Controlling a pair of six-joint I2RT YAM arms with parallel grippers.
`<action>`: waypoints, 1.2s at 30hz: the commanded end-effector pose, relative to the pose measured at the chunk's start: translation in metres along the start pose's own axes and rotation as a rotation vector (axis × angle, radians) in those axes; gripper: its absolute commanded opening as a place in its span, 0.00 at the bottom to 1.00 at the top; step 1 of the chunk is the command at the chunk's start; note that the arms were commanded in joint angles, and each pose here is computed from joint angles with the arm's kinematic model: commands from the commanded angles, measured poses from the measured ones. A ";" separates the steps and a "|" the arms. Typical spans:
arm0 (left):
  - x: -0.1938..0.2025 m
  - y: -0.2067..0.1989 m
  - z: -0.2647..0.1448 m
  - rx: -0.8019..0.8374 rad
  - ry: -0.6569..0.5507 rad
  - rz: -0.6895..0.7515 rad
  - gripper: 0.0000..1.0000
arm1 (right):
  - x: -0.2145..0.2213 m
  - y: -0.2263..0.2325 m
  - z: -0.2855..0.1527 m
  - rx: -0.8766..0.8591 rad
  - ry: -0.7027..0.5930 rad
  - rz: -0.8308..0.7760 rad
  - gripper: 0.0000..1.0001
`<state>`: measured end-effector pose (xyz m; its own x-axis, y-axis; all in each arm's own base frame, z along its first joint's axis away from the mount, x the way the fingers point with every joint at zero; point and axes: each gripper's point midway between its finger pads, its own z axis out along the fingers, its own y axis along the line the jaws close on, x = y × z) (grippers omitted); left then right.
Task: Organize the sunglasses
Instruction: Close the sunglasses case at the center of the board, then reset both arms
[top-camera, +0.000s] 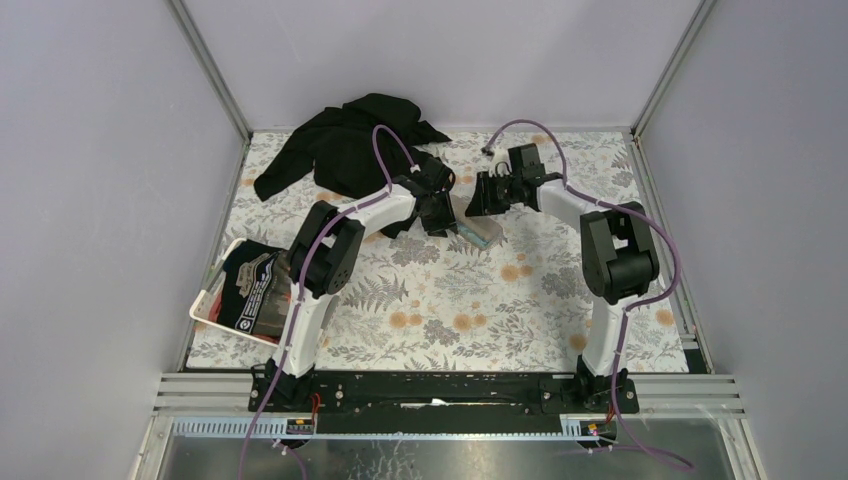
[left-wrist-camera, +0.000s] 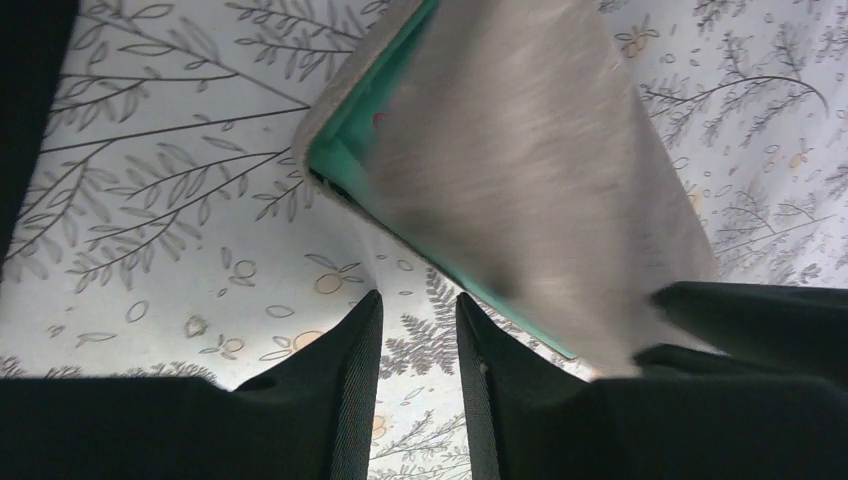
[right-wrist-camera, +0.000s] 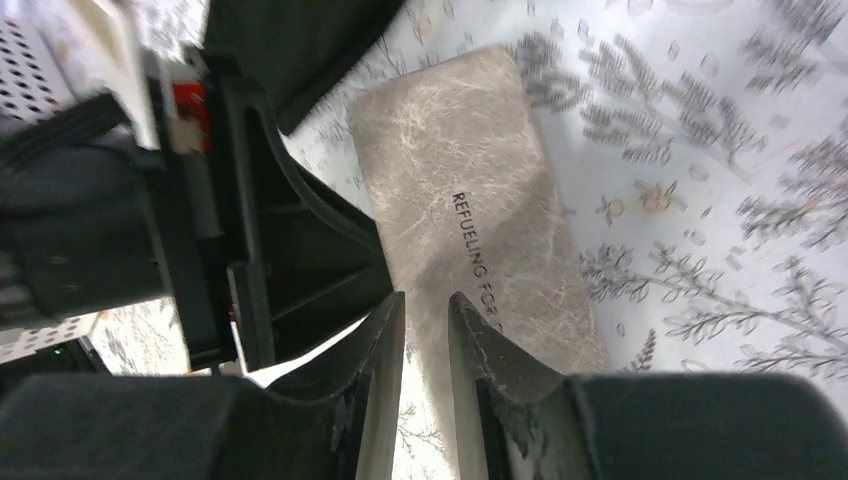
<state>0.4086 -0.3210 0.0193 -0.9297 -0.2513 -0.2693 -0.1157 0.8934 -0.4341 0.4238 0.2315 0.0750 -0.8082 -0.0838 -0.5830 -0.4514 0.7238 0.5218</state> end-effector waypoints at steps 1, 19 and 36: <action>0.015 0.012 0.022 -0.023 0.030 -0.007 0.38 | 0.066 -0.009 0.014 0.062 0.196 0.075 0.30; -0.004 -0.018 -0.075 0.090 -0.132 0.076 0.41 | -0.033 0.054 -0.084 0.137 -0.091 -0.079 0.56; 0.038 0.065 -0.243 0.072 -0.499 0.167 0.49 | 0.013 0.032 -0.223 0.516 -0.609 0.094 0.97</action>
<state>0.3027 -0.2217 0.2192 -0.6698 -0.2726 -0.6907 0.1474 0.8629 -0.4835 0.3252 0.1274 0.2644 -0.4257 0.1635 -0.8900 -0.2270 0.9328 0.2799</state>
